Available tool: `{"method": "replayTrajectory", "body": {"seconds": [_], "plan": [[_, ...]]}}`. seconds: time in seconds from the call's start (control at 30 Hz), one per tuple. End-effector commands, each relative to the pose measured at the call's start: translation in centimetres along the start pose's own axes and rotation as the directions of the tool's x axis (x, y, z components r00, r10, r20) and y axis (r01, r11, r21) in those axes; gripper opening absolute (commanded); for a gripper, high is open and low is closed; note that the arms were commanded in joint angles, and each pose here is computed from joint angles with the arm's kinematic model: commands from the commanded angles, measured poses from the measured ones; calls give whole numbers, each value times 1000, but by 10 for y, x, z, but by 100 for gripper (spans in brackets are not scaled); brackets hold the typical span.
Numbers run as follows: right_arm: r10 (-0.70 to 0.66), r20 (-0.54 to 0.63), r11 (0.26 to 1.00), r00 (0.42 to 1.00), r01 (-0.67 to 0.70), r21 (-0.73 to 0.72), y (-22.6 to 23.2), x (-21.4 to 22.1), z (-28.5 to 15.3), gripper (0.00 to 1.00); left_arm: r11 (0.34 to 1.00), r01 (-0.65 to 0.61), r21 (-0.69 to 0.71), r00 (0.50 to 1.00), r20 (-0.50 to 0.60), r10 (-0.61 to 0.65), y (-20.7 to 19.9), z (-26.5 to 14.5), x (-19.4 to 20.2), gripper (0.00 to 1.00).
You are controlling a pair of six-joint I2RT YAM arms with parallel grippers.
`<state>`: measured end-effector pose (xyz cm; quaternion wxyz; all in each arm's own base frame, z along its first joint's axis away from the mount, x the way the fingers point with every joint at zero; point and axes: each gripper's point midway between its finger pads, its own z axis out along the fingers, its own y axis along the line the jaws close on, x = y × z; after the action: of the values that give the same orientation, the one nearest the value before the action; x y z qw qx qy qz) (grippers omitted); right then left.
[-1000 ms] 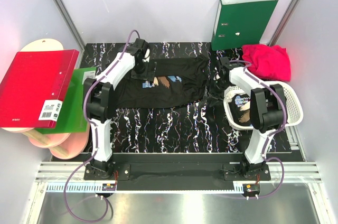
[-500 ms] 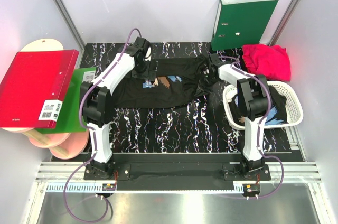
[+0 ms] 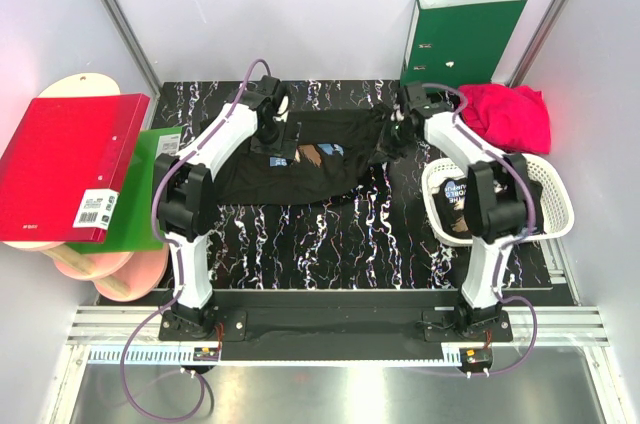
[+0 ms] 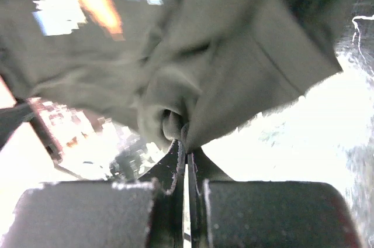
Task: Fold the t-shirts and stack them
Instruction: Fold the other side of the tshirt into a rectangle
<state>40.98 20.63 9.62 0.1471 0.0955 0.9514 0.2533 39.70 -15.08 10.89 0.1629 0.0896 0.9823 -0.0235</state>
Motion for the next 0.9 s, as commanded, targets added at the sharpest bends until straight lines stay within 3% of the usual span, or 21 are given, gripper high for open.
{"method": "replayTrajectory", "body": {"seconds": [0.0, 0.17, 0.3, 0.43, 0.47, 0.5, 0.53, 0.63, 0.73, 0.87], "plan": [[-89, 188, 993, 978, 103, -66, 43, -26, -71, 0, 1000, -10, -11, 999, 30, 10, -2, -2, -11, 99], [-120, 281, 989, 952, 141, -54, 53, -52, -84, 0, 1000, -19, -5, 999, 37, 19, -5, -1, -17, 99], [-107, 235, 991, 966, 121, -48, 47, -59, -51, 0, 1000, -30, -3, 999, 28, 30, -8, 0, -15, 99], [-97, 279, 993, 955, 111, -37, 51, -79, -46, 0, 999, -33, -9, 999, 26, 33, -7, -3, -12, 99], [-81, 279, 995, 957, 92, -26, 49, -81, -43, 4, 999, -33, -12, 999, 25, 33, -6, -4, -11, 99], [-73, 251, 997, 965, 79, -16, 43, -80, -32, 20, 999, -34, -12, 999, 26, 34, -6, -5, -11, 99], [-73, 240, 997, 968, 80, -17, 46, -83, -30, 50, 999, -34, -13, 999, 23, 35, -6, -4, -10, 99], [-54, 97, 998, 994, 50, 41, 28, -61, -7, 72, 999, -33, -7, 999, 21, 33, -7, -2, -10, 99], [-48, 79, 996, 996, 41, 77, 16, -45, -13, 88, 999, -35, -6, 999, 19, 35, -7, -2, -10, 99], [-69, 90, 997, 994, 65, 46, 21, -26, -44, 89, 999, -37, -4, 999, 0, 37, -7, 3, -6, 99]]}}
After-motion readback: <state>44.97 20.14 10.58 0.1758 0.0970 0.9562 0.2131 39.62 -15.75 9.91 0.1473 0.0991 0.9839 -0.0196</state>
